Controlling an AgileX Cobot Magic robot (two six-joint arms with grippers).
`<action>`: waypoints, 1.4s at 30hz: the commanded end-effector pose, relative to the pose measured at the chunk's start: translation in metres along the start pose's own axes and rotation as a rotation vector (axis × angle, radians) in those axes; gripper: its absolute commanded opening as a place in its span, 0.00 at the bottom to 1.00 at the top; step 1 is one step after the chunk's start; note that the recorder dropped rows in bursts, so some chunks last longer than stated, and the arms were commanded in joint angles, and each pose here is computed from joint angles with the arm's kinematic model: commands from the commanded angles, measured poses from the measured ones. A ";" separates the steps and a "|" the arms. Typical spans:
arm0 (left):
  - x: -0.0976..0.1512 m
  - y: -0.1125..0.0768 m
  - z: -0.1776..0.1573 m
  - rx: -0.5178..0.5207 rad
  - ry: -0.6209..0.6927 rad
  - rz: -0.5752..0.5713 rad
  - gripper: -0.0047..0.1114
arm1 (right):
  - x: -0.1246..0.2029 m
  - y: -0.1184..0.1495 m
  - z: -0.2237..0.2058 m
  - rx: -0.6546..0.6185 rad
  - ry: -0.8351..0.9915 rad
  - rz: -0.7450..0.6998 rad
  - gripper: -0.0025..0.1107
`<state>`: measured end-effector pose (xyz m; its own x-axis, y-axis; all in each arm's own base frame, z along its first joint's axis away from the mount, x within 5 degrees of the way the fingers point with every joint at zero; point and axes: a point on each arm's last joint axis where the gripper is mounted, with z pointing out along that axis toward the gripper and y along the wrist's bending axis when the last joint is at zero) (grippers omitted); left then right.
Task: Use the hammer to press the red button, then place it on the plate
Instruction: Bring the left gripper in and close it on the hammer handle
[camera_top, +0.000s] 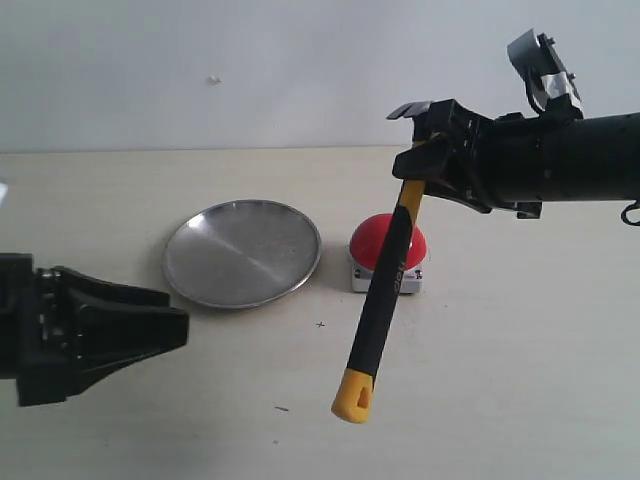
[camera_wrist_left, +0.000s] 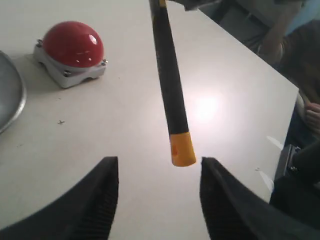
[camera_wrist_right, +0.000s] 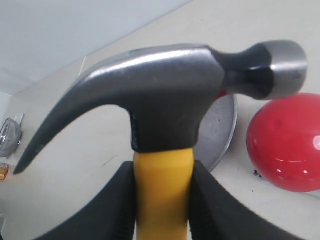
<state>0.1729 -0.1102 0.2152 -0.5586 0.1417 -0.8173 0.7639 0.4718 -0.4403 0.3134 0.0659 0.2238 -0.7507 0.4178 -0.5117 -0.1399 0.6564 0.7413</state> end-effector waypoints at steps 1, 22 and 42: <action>-0.017 -0.003 0.045 0.046 0.105 0.008 0.50 | -0.009 0.011 -0.003 -0.043 -0.040 0.018 0.02; -0.026 -0.010 0.180 0.035 0.320 -0.005 0.59 | -0.011 0.007 -0.003 -0.004 -0.057 0.000 0.02; -0.028 -0.007 0.204 -0.046 0.317 -0.023 0.59 | -0.010 0.008 -0.003 -0.012 -0.053 -0.001 0.02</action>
<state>0.2472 -0.2919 0.1616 -0.6491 0.4100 -0.6408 0.7461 0.5074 -0.4311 0.3172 0.0624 0.2244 -0.7326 0.4400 -0.5193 -0.1077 0.6784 0.7267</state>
